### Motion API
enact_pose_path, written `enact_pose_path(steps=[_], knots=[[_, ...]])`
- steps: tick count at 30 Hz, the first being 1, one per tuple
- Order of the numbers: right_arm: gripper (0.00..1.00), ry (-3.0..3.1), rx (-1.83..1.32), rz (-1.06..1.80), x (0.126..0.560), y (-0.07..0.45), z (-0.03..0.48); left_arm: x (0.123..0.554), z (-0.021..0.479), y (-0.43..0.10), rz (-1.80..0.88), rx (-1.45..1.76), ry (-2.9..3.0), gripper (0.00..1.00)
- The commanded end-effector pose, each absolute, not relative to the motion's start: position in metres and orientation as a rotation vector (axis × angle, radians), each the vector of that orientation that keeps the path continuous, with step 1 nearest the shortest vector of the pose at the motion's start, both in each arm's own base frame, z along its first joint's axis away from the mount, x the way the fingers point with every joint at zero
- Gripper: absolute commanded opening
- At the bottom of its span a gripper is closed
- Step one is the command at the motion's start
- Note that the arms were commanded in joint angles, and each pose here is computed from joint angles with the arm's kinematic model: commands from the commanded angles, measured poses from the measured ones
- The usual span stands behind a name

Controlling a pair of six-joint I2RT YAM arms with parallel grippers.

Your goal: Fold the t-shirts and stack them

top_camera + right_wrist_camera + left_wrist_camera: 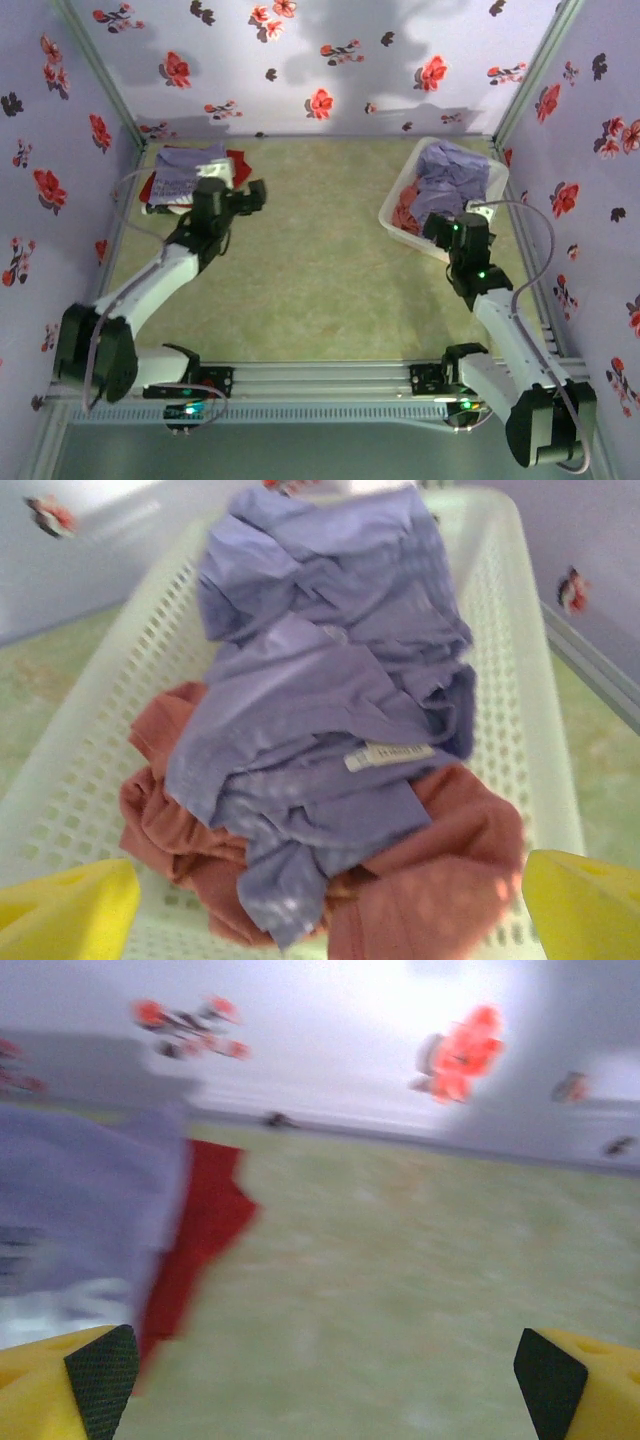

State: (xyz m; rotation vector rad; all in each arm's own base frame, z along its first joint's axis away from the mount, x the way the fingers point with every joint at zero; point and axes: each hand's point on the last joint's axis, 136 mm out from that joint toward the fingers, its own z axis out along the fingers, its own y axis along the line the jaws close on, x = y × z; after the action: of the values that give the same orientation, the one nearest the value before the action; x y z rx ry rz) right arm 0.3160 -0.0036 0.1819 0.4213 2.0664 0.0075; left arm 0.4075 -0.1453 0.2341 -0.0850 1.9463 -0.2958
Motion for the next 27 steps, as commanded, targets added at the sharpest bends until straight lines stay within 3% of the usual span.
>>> enact_pose_path(steps=[1, 6, 11, 14, 20, 27], knots=[[0.99, 2.243, 0.545, -0.038, 0.297, -0.013, 0.173, 0.424, 0.205, -0.198, -0.534, -0.277, 2.114, 0.99], [0.99, 2.398, 0.685, 0.301, 0.323, -0.012, 0.182, 0.446, 0.198, -0.294, -0.778, -0.174, 2.198, 1.00], [0.99, 2.588, 0.672, 0.175, 0.339, -0.033, 0.180, 0.439, 0.182, -0.380, -1.034, -0.106, 2.252, 0.99], [0.99, 2.570, 0.728, 0.263, 0.349, -0.037, 0.187, 0.426, 0.176, -0.426, -1.131, -0.045, 2.261, 0.99], [0.99, 2.577, 0.849, 0.284, 0.346, -0.057, 0.186, 0.399, 0.159, -0.494, -1.287, 0.058, 2.313, 0.99], [0.99, 2.561, 0.939, 0.346, 0.331, -0.071, 0.185, 0.370, 0.159, -0.529, -1.389, 0.143, 2.340, 0.99]])
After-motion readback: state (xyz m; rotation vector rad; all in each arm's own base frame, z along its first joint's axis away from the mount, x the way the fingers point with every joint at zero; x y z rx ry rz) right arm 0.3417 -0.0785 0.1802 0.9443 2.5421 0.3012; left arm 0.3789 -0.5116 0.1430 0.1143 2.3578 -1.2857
